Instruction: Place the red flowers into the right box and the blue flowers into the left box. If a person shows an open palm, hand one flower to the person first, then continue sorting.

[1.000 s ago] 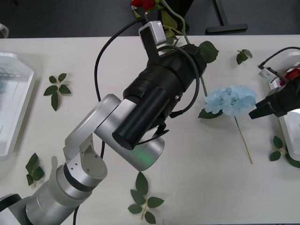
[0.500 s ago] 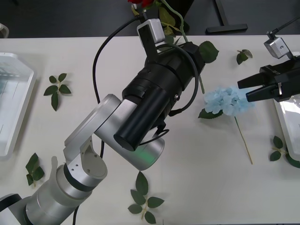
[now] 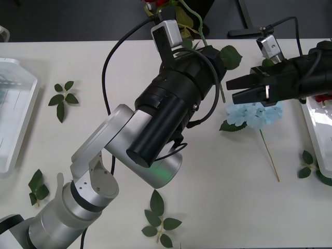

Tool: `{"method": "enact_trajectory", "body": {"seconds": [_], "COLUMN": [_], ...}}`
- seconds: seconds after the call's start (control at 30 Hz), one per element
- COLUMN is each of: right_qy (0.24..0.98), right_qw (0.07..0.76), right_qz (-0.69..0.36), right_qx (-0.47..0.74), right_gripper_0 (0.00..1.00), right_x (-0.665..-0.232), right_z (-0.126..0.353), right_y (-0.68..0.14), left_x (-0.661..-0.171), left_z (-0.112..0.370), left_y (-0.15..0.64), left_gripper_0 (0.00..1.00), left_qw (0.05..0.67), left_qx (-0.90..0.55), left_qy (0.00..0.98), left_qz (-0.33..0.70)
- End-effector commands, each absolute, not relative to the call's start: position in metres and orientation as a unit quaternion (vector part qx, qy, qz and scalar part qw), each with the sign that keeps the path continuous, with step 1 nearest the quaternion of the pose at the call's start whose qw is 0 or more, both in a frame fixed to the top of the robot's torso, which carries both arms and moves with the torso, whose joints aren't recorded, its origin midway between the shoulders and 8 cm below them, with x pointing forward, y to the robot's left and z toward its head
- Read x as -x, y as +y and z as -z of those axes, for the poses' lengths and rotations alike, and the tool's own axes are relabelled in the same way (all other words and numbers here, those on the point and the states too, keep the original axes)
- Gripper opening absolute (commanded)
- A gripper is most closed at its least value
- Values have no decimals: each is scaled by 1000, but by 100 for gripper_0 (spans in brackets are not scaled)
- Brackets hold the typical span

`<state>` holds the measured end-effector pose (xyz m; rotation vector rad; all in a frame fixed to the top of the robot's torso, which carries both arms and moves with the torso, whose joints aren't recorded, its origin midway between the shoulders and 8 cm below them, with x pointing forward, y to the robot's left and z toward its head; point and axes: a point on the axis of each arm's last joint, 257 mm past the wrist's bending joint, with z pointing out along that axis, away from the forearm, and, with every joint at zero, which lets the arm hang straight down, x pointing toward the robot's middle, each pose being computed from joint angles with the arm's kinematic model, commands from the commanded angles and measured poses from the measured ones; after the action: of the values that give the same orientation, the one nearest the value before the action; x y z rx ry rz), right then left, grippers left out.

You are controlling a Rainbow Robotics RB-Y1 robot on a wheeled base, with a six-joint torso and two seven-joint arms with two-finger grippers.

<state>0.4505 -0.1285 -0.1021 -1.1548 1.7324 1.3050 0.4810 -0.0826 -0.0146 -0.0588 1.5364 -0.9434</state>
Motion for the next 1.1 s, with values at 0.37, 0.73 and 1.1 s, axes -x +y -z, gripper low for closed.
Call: {"method": "enact_trajectory", "body": {"seconds": [0.37, 0.73, 1.1], "right_qy": [676, 677, 678], "right_qw": [314, 312, 311], "right_qz": [-502, -504, -504], "right_qx": [439, 437, 436], "right_gripper_0": [0, 0, 0], "right_x": [-445, -444, -445], "right_z": [95, 94, 95], "right_y": [-97, -96, -97], "left_x": [-467, -467, -467], "left_z": [-15, -15, -15], "left_y": [-102, -102, -102], "left_gripper_0": [0, 7, 100], "left_qw": [629, 629, 629], "left_qx": [10, 10, 10], "left_qy": [644, 644, 644], "left_qz": [435, 435, 435]}}
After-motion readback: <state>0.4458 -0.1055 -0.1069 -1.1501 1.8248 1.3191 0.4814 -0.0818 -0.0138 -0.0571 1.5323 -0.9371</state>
